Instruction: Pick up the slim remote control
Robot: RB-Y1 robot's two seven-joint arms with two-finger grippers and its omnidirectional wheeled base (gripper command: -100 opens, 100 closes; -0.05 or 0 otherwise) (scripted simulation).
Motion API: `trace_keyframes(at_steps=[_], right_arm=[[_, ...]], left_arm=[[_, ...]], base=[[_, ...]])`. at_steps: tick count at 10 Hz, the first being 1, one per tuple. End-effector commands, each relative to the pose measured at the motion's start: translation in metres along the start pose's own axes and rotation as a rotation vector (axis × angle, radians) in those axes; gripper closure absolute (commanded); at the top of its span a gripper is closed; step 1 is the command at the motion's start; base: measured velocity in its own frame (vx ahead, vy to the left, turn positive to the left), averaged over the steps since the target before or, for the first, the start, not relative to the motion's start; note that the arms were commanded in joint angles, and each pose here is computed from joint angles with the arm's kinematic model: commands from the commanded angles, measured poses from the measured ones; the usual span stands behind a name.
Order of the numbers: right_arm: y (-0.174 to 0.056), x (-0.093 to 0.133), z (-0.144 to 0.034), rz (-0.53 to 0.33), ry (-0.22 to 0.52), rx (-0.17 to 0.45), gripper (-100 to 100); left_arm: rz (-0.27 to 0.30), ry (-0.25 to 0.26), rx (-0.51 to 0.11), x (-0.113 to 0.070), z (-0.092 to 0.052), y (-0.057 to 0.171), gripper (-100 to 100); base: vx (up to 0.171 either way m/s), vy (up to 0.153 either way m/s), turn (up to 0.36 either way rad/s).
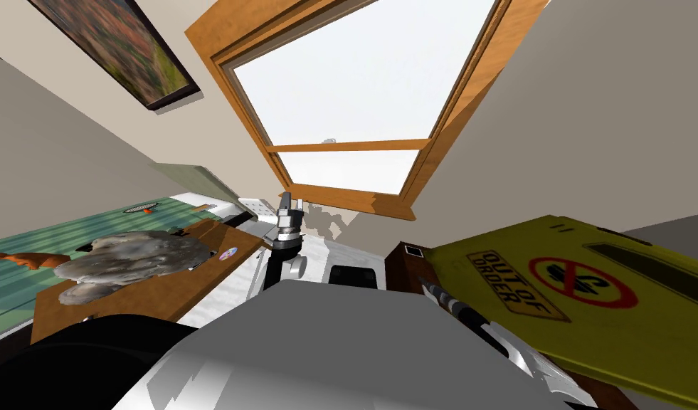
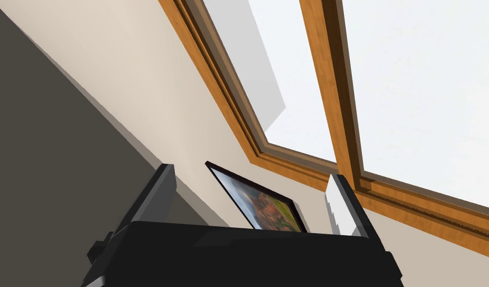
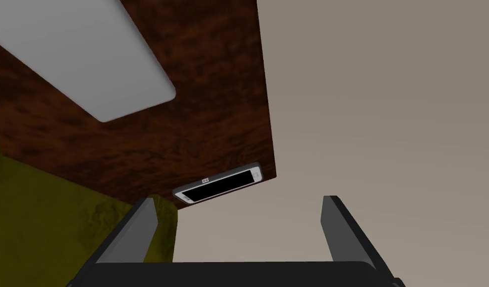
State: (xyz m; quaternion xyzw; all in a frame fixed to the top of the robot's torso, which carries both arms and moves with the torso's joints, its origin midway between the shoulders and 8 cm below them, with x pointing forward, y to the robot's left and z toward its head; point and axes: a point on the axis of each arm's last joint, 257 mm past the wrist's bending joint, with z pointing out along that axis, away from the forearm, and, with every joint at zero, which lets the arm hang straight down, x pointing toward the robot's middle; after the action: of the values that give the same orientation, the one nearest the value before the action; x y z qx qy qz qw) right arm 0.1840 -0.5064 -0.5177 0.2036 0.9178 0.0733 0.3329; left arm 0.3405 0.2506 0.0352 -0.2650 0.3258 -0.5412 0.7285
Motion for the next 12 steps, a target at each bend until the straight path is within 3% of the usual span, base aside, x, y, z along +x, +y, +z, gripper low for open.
trace_keyframes(at_steps=[1,3,5,6,8,9,12], right_arm=[[-0.019,0.013,-0.005,-0.001,0.029,0.036,-100],[-0.036,0.033,-0.012,-0.011,0.074,0.069,-100],[-0.072,0.077,-0.032,-0.023,0.168,0.139,-100],[-0.077,0.094,-0.038,-0.028,0.205,0.149,-100],[-0.088,0.098,-0.043,-0.026,0.214,0.171,-100],[-0.099,0.117,-0.054,-0.029,0.256,0.195,-100],[-0.108,0.135,-0.064,-0.031,0.296,0.215,-100]], left_arm=[[0.0,0.0,0.0,0.0,0.0,0.0,0],[0.0,0.0,0.0,0.0,0.0,0.0,0],[0.0,0.0,0.0,0.0,0.0,0.0,0],[0.0,0.0,0.0,0.0,0.0,0.0,0],[0.0,0.0,0.0,0.0,0.0,0.0,0],[0.0,0.0,0.0,0.0,0.0,0.0,0],[0.0,0.0,0.0,0.0,0.0,0.0,0]], base=[[0.021,-0.013,0.086],[0.032,-0.016,0.097],[0.05,-0.011,0.142],[0.078,-0.015,0.136],[0.03,-0.005,0.006],[0.02,0.004,0.079],[0.033,-0.001,0.049]])
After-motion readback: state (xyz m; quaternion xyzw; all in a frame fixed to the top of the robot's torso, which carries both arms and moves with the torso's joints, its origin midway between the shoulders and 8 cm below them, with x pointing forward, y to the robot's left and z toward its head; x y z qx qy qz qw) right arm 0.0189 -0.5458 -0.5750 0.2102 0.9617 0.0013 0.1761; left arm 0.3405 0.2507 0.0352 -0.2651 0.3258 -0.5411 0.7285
